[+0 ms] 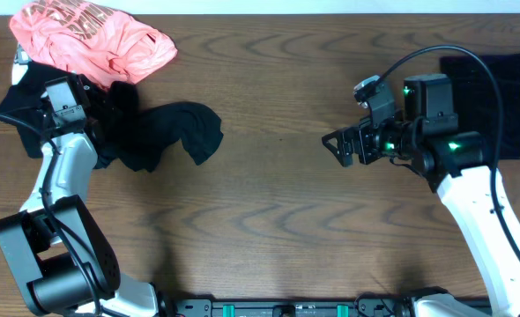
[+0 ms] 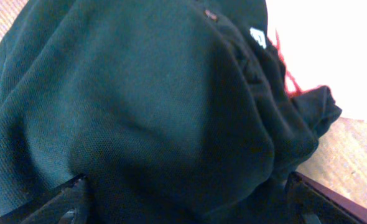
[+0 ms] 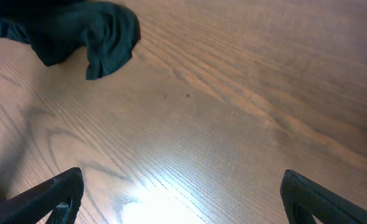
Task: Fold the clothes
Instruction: 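Reach the left gripper into the black garment on the clothes pile, then grasp the black garment with the left gripper and drag it toward center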
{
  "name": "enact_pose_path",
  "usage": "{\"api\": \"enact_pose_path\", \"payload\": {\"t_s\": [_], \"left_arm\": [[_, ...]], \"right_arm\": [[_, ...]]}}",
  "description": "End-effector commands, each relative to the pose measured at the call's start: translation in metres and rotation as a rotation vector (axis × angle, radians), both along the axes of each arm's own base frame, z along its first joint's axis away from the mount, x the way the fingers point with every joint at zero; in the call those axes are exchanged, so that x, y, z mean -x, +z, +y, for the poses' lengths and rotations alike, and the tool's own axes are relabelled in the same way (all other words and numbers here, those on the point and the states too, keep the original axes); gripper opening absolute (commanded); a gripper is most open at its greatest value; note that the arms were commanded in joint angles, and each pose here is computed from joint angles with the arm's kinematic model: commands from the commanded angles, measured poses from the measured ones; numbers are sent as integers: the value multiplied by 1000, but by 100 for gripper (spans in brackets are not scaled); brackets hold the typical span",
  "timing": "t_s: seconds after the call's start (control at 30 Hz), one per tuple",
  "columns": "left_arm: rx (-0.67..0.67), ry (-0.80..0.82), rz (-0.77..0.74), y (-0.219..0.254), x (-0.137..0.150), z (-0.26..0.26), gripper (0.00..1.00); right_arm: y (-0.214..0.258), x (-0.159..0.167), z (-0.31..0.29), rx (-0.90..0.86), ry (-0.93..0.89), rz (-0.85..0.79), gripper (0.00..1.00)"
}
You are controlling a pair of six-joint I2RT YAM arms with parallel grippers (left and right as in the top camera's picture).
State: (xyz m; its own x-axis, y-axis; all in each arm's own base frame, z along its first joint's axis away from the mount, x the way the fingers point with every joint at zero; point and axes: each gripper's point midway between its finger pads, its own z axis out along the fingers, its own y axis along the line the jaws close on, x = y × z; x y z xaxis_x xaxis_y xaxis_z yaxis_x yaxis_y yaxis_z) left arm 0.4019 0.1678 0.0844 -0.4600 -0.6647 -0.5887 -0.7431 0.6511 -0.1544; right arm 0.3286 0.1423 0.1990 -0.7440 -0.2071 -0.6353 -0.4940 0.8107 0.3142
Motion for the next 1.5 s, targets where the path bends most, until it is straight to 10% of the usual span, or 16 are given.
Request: {"api": "enact_pose_path", "payload": {"t_s": [0.0, 0.3, 0.37, 0.47, 0.63, 1.47], "left_arm": [[-26, 31, -41, 10, -8, 8, 99], [-17, 27, -2, -7, -7, 8, 98], [-10, 27, 19, -16, -6, 7, 84], [-7, 26, 27, -18, -5, 7, 35], [-13, 27, 6, -12, -7, 8, 7], [-51, -332, -829, 291, 13, -83, 6]], "right_arm": [[-12, -7, 5, 17, 20, 29, 99], [-20, -13, 7, 13, 25, 40, 99], [-20, -13, 7, 13, 25, 39, 99], [-20, -13, 7, 13, 24, 39, 99], [-19, -13, 7, 13, 25, 36, 99], [-7, -8, 7, -1, 30, 9, 97]]}}
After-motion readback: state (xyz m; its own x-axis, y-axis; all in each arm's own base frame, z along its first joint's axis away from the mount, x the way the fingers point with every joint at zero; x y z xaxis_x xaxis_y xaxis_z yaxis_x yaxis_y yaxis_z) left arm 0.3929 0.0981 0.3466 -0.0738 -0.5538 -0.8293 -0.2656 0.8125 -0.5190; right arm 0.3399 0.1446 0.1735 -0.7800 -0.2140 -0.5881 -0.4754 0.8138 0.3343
